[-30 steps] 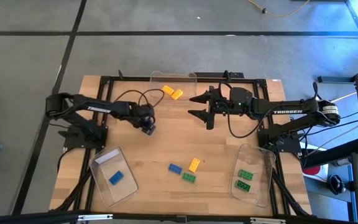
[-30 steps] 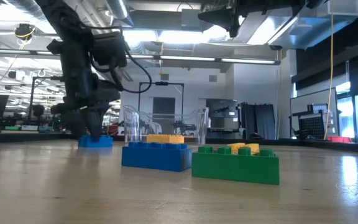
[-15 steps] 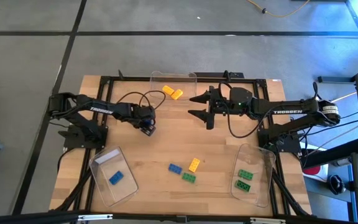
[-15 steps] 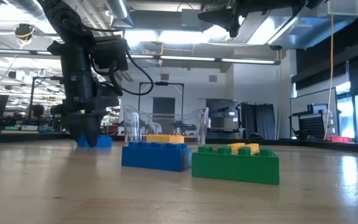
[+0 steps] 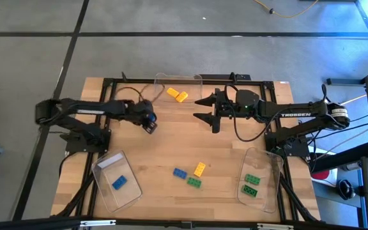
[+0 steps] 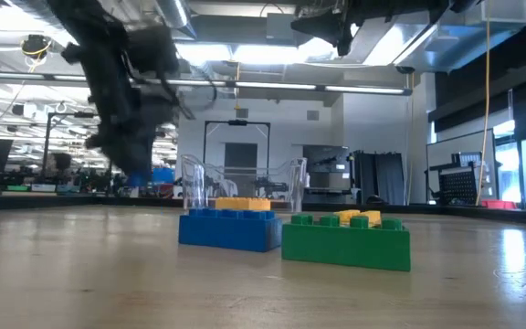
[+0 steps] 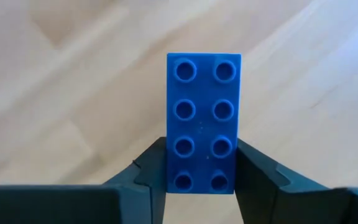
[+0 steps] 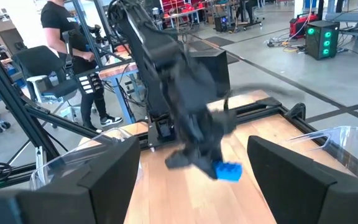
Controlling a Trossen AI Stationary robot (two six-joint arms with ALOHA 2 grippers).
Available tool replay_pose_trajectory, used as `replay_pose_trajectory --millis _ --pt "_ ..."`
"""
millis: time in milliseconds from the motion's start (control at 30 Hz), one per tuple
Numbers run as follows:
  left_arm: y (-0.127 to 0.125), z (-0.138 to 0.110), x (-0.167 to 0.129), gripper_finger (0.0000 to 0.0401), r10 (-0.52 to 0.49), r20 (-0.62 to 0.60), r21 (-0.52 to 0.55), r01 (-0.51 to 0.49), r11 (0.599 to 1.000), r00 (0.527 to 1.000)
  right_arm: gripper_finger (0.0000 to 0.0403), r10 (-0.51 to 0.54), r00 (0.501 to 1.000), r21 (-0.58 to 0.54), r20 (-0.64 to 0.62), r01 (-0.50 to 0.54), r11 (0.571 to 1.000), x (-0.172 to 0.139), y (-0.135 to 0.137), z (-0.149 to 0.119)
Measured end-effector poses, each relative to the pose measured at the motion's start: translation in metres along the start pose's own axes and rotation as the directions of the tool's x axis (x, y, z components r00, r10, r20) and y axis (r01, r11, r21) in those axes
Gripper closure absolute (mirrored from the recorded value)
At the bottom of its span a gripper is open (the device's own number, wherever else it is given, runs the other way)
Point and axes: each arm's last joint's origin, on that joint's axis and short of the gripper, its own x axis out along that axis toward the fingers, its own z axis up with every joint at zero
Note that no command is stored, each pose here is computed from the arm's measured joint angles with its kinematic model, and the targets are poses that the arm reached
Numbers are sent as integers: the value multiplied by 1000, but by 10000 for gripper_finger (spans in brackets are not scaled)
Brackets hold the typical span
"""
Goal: Sort & place blocks by color
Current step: Put the top blue game piece into the bottom left transparent bin
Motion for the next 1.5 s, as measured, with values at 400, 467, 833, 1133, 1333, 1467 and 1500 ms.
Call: replay_pose_trajectory --millis 400,467,833,1133,1333,1467,1500 --pt "4 24 -110 270 -294 613 117 284 952 733 102 0 1000 0 -1 0 1000 0 0 0" --pt "0 25 -125 270 -355 679 186 317 930 643 102 0 1000 1 -1 0 1000 0 0 0" --pt "-34 19 -156 270 -712 625 562 449 694 320 102 2 1000 75 5 -3 997 0 0 0" --pt "-47 19 -147 270 -724 604 567 458 685 333 102 1 1000 74 4 -2 997 0 0 0" --pt "-47 19 -146 270 -721 604 564 456 688 340 102 2 1000 75 4 -2 997 0 0 0" --pt "-47 19 -146 270 -713 611 558 452 696 343 102 2 1000 73 4 -2 997 0 0 0" --pt "-47 19 -146 270 -712 612 557 452 697 343 102 2 1000 72 4 -2 997 0 0 0"
